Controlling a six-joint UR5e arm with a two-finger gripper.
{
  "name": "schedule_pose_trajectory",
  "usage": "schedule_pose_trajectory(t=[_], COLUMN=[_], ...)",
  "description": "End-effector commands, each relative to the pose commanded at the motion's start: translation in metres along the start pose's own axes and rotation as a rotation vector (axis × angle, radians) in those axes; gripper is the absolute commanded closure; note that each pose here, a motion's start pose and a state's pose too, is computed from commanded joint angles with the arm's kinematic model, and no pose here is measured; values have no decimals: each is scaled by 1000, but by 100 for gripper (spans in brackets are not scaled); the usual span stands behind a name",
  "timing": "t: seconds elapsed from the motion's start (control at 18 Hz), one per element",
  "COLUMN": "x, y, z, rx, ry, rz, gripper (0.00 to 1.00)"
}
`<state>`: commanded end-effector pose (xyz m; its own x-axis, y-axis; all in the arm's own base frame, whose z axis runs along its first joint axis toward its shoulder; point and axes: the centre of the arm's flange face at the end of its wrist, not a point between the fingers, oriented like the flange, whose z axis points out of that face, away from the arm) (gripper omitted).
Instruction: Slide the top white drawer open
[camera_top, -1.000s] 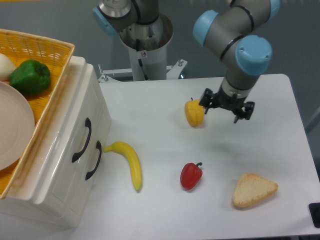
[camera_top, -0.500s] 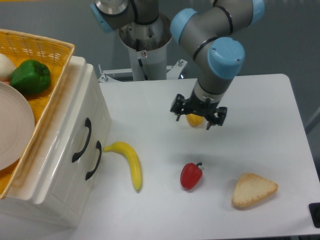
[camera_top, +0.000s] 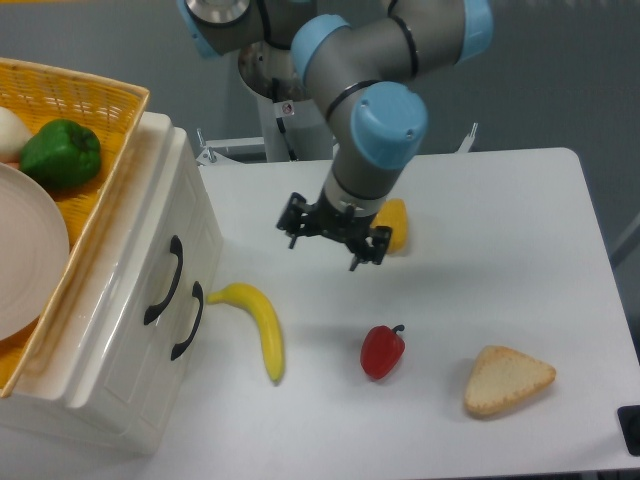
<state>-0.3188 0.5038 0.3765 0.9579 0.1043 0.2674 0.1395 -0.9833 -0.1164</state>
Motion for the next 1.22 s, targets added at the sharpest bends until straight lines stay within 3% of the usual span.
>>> schedule_pose_trajectory(t=[0.5, 1.22], x=[30, 49], y=[-18, -52], z=[-6, 2], rx=[101, 101], ry=[114, 135], rz=[15, -48], gripper=[0, 0])
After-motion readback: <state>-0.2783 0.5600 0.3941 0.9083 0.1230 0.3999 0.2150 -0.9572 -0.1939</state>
